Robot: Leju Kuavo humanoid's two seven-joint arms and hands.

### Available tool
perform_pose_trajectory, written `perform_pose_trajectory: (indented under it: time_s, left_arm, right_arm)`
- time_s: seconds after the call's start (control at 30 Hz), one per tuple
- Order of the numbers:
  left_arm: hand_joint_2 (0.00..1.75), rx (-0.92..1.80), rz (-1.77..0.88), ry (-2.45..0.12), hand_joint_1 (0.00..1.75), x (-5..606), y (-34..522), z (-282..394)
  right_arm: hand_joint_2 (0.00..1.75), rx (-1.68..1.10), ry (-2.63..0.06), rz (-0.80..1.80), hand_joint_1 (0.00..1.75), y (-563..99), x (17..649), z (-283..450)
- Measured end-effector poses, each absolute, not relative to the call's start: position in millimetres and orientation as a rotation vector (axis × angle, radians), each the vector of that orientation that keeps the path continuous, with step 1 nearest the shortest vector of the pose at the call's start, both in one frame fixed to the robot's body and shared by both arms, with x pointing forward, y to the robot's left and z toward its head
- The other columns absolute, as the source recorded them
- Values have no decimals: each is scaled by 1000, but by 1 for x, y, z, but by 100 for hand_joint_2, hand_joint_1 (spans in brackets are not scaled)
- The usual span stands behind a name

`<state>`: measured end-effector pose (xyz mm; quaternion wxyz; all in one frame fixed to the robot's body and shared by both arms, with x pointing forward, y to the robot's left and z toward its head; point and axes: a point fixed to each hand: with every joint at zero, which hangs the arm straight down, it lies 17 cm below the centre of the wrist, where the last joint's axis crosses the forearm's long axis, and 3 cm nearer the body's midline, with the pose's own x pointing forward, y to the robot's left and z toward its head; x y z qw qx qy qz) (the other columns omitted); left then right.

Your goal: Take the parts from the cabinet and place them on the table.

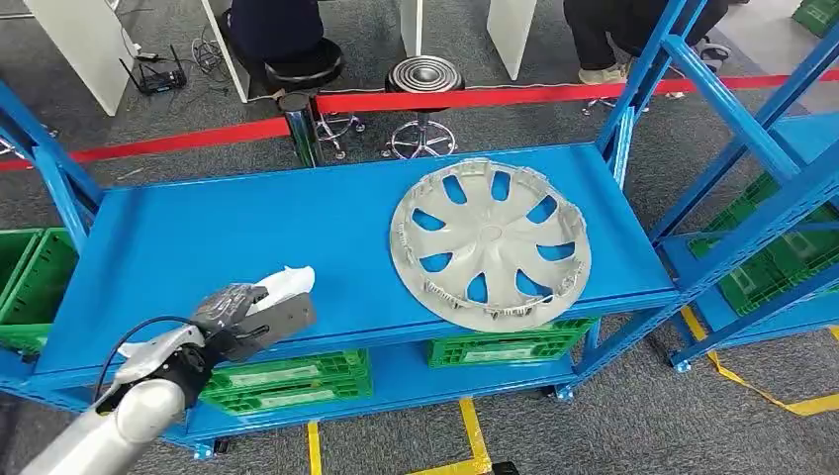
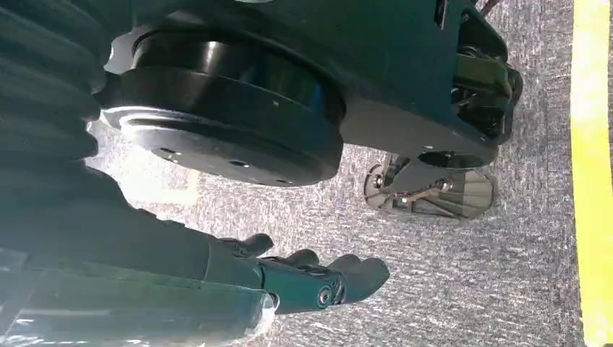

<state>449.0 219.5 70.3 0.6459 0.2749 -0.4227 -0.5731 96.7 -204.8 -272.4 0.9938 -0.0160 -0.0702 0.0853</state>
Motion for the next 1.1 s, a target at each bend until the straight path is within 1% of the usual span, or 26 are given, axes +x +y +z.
perform_pose_trajectory:
  time_s: [0.03, 0.17, 0.2, 0.57, 0.87, 1.1]
  left_arm:
    - [0, 627, -1304, -962, 175, 449, 220, 71]
    - [0, 635, -1302, -971, 175, 451, 220, 74]
    - [175, 645, -1299, -979, 175, 452, 221, 76]
    - [175, 850, -1352, -1095, 175, 469, 217, 107]
    - [175, 822, -1335, -1171, 175, 467, 204, 114]
    - [175, 811, -1329, -1183, 175, 467, 202, 115]
  right_arm:
    - [175, -32, -141, 171, 0, -205, 97, -272]
    - [175, -32, -140, 170, 0, -205, 97, -272]
    - [175, -33, -141, 168, 0, -205, 97, -272]
    - [175, -29, -144, 149, 0, -205, 98, -272]
    - [175, -30, -143, 141, 0, -205, 98, -272]
    - [175, -30, -144, 143, 0, -205, 98, -272]
